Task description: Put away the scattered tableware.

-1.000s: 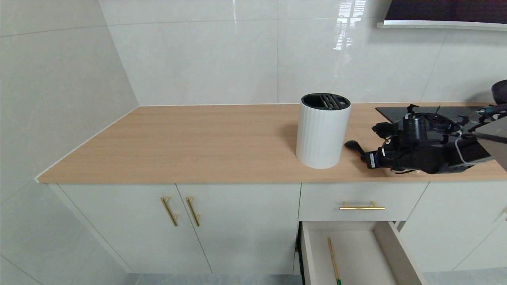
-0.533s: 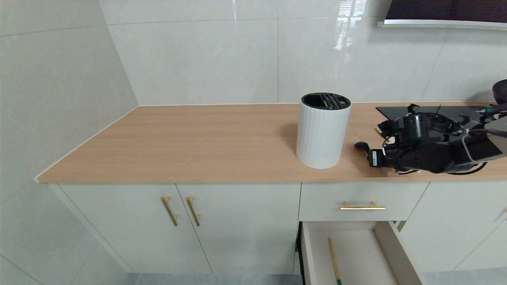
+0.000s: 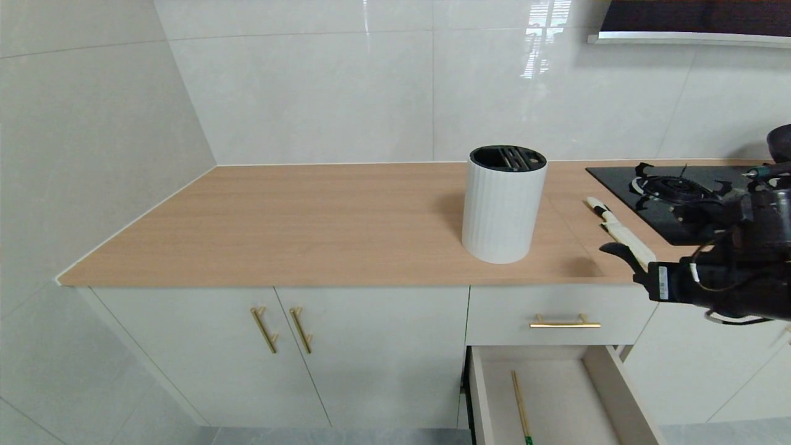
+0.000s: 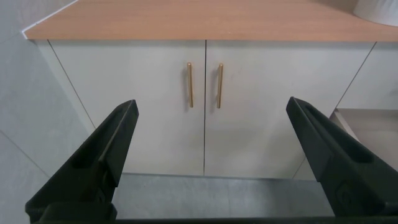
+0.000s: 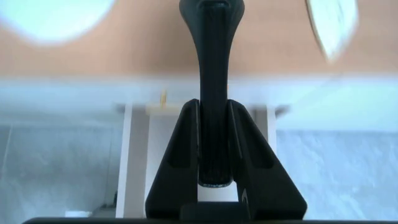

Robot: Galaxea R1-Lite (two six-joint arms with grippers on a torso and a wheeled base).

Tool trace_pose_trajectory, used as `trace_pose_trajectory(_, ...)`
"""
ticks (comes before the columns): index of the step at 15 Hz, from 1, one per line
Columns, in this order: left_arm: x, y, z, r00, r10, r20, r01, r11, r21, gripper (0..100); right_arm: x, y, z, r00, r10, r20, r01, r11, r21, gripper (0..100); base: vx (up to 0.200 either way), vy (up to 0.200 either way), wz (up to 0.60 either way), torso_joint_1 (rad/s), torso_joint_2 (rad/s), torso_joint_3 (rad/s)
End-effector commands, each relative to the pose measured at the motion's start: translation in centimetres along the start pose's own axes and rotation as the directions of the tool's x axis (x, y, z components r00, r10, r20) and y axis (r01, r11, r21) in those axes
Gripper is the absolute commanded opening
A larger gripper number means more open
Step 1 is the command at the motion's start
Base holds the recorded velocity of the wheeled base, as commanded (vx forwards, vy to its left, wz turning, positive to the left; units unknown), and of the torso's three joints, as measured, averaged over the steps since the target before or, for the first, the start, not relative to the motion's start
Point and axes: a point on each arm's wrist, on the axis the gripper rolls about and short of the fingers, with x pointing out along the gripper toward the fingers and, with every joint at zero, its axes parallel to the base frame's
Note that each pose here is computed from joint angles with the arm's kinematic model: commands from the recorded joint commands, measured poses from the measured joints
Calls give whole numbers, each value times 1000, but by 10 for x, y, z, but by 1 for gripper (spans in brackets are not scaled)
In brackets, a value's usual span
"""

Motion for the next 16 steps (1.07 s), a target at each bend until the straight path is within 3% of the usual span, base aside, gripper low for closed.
trace_pose_trajectory(1, 0, 0, 0, 1000, 1, 0, -1, 1000, 0, 100, -41, -2, -14, 998, 6, 55, -6, 1000, 3, 0, 0, 0, 0, 0, 0, 0)
trace_pose_trajectory(5, 0, 0, 0, 1000, 1, 0, -1, 1000, 0, 100, -41, -3, -35, 1000, 9, 11, -9, 1000, -1, 0, 0, 0, 0, -21, 44, 30)
trace_pose_trajectory(16, 0, 0, 0, 1000, 1, 0, -1, 1000, 0, 100, -36, 3, -58, 999, 37, -27, -38, 999, -38, 0, 0, 0, 0, -197, 474, 275)
